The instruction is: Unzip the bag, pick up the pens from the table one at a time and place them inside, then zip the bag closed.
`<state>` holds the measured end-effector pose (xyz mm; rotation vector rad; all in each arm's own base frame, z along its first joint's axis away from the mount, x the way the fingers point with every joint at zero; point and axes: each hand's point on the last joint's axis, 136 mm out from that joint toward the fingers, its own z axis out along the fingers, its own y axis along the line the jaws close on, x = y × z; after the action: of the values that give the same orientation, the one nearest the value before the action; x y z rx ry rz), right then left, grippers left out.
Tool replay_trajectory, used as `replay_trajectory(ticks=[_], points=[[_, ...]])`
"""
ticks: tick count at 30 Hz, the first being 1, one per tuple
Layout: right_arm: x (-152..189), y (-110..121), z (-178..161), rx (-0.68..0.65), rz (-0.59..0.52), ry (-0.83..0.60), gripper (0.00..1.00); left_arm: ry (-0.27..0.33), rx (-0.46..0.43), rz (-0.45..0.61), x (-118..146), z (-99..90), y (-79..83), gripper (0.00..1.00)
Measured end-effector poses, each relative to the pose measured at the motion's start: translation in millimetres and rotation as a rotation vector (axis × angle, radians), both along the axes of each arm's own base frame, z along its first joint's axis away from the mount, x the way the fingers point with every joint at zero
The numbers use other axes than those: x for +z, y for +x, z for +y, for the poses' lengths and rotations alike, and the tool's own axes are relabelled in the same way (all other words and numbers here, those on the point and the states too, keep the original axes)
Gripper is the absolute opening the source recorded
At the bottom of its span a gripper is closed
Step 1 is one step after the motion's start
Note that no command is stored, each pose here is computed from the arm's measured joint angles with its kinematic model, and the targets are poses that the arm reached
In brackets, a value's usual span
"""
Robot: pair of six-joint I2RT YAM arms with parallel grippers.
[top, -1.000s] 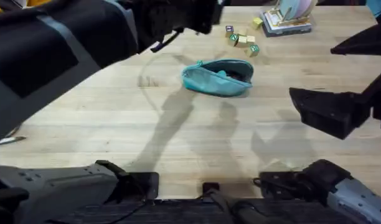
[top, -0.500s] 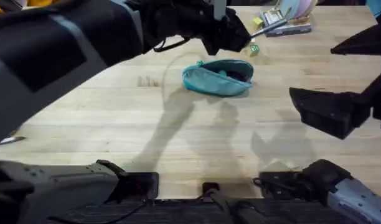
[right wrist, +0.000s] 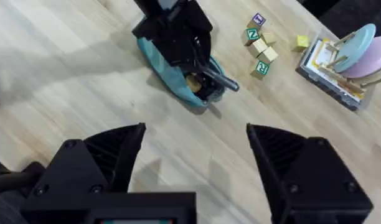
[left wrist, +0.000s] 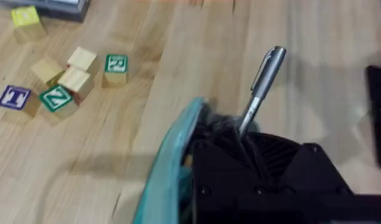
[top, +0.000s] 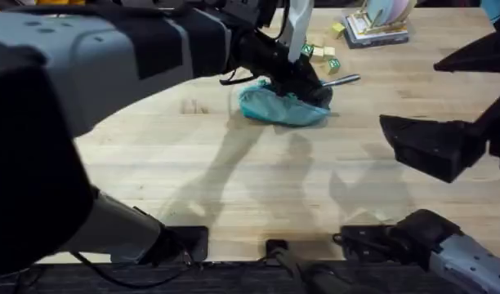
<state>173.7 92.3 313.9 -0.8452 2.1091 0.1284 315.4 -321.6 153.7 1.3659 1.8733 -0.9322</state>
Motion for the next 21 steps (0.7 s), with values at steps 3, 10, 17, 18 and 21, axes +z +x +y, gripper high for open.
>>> replay_trajectory(ticks=[3, 10, 17, 18, 21], points=[[0.0, 0.0, 0.0, 0.0, 0.0, 0.0, 0.998, 0.046, 0.012, -0.027, -13.3, 3.3, 6.7, 0.041], [0.0, 0.0, 0.0, 0.0, 0.0, 0.0, 0.998, 0.213, 0.05, -0.086, -39.3, 24.9, 14.8, 0.041], [0.0, 0.0, 0.0, 0.0, 0.0, 0.0, 0.998, 0.374, 0.024, -0.107, -61.1, 48.1, 7.7, 0.049], [0.0, 0.0, 0.0, 0.0, 0.0, 0.0, 0.998, 0.381, 0.025, -0.114, -61.6, 49.1, 8.6, 0.074], [0.0, 0.0, 0.0, 0.0, 0.0, 0.0, 0.998, 0.392, 0.022, -0.134, -61.9, 50.1, 10.8, 0.308]])
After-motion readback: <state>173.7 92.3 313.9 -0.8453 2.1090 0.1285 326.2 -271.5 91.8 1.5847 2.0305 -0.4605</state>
